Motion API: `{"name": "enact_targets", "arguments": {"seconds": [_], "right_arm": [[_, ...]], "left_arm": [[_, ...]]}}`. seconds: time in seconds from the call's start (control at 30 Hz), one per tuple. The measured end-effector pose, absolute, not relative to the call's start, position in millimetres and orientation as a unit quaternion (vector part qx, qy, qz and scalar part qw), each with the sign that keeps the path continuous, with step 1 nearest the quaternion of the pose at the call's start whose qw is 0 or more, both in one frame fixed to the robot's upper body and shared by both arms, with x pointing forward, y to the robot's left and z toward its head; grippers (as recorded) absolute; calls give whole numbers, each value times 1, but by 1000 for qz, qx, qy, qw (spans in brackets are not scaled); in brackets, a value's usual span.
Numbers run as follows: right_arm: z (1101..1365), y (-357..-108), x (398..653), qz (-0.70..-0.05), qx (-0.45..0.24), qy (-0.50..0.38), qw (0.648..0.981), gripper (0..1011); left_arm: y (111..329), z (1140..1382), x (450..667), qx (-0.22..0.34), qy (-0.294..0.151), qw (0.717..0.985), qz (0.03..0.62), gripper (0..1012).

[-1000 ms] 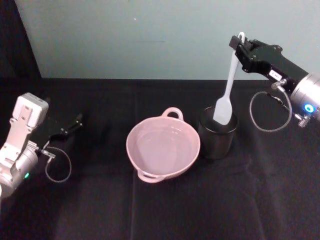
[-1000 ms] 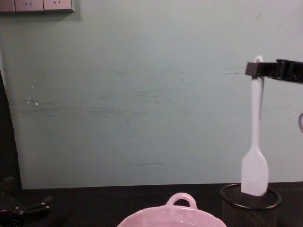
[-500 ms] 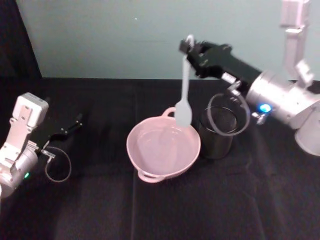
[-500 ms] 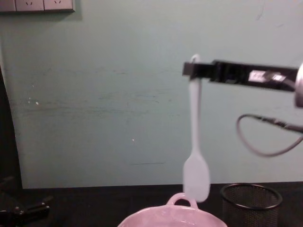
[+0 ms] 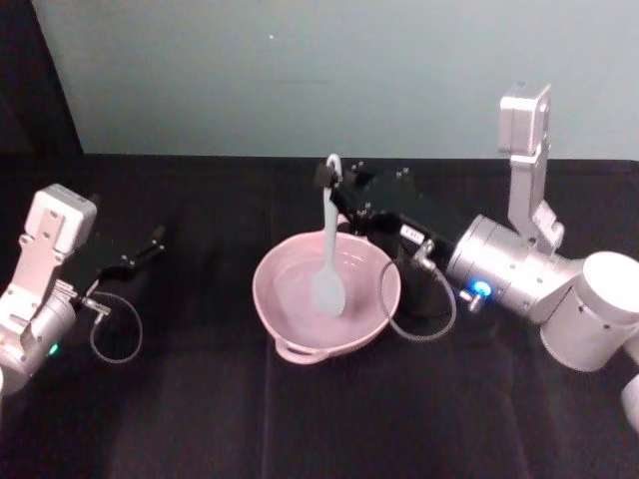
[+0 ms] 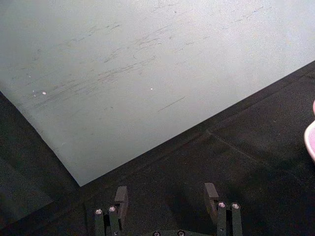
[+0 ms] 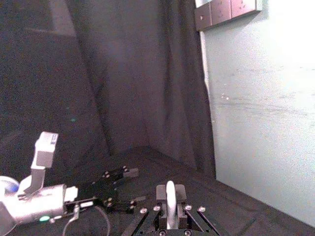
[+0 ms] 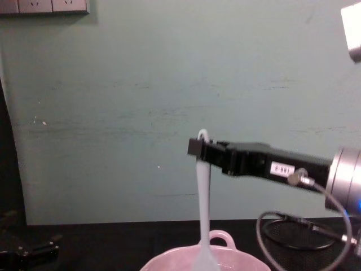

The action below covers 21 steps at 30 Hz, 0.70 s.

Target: Use the one hand to pick up the spoon and stir the clear water in the bowl.

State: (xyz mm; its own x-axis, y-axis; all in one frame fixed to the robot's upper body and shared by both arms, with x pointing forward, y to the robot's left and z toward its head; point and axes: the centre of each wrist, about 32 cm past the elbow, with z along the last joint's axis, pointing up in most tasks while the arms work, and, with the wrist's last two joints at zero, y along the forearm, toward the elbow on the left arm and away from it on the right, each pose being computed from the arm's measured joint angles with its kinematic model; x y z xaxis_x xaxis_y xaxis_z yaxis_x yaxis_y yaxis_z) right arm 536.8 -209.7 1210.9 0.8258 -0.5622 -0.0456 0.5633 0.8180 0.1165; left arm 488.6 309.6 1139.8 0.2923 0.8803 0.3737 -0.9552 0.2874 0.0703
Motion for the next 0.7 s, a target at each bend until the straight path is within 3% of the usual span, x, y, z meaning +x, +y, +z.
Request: {"name": "enact_targets", "arguments": {"seconds": [0.3, 0.7], "right_arm": [[1191, -202, 537, -282, 74, 18, 956, 113], [1185, -185, 568, -285, 83, 23, 955, 114]], "left_arm": [[310, 1140, 489, 142, -132, 791, 580, 1011], [310, 1140, 489, 141, -132, 791, 580, 1011]]}}
